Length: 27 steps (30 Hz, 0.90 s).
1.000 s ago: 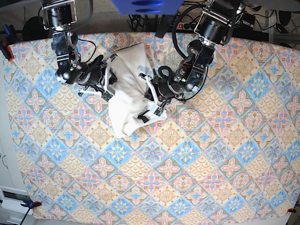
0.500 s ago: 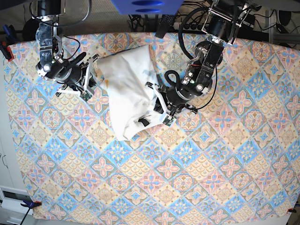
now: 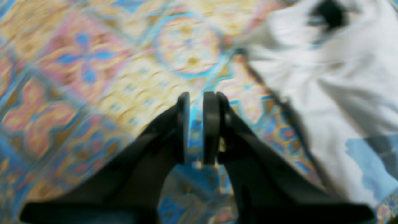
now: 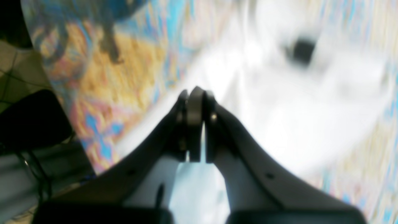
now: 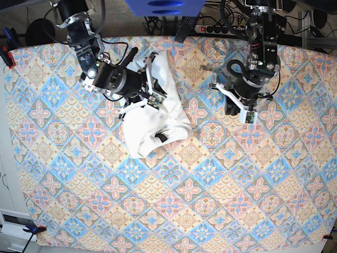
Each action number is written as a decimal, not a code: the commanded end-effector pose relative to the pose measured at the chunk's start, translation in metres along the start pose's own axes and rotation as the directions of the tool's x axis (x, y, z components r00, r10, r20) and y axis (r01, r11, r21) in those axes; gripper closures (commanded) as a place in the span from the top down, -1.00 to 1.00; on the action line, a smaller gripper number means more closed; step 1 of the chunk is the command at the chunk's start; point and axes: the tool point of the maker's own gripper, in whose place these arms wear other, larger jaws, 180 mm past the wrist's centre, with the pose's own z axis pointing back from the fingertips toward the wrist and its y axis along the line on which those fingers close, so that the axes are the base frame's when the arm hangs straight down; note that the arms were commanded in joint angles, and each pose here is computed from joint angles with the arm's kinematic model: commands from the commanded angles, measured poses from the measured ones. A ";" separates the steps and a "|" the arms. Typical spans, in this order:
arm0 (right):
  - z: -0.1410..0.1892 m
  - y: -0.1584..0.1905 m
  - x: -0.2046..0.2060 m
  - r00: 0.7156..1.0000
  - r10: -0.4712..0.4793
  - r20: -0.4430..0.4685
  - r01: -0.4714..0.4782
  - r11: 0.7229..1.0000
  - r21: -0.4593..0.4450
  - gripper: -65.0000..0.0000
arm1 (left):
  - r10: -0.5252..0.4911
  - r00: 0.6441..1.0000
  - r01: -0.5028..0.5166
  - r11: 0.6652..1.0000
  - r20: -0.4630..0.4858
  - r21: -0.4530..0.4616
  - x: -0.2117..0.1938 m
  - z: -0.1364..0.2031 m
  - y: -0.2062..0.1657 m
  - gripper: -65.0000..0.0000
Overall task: Fold the T-shirt properly
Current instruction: 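Press the bundle with the right gripper and slide it toward the right arm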
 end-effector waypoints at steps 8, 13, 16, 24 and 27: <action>-0.056 0.005 0.020 0.999 -0.053 -0.002 0.053 0.993 0.103 -0.98 | 0.032 0.999 -0.035 0.992 0.023 0.120 -0.007 0.030 0.045 -0.89; -0.083 0.004 0.032 0.995 -0.104 -0.009 0.104 0.984 0.144 -0.98 | 0.028 0.999 -0.031 0.991 0.023 0.131 -0.008 0.037 0.048 -0.89; -0.099 0.003 0.036 0.991 -0.134 -0.027 0.136 0.976 0.170 -0.98 | 0.030 0.999 -0.033 0.991 0.027 0.130 -0.007 0.036 0.047 -0.89; -0.126 0.001 0.004 0.971 -0.224 -0.084 0.238 0.948 0.210 -0.98 | 0.029 0.999 -0.033 0.992 0.032 0.123 -0.005 0.035 0.045 -0.90; -0.122 -0.019 -0.018 0.952 -0.288 -0.102 0.302 0.939 0.167 -0.98 | 0.029 0.999 -0.033 0.992 0.033 0.123 -0.004 0.035 0.045 -0.90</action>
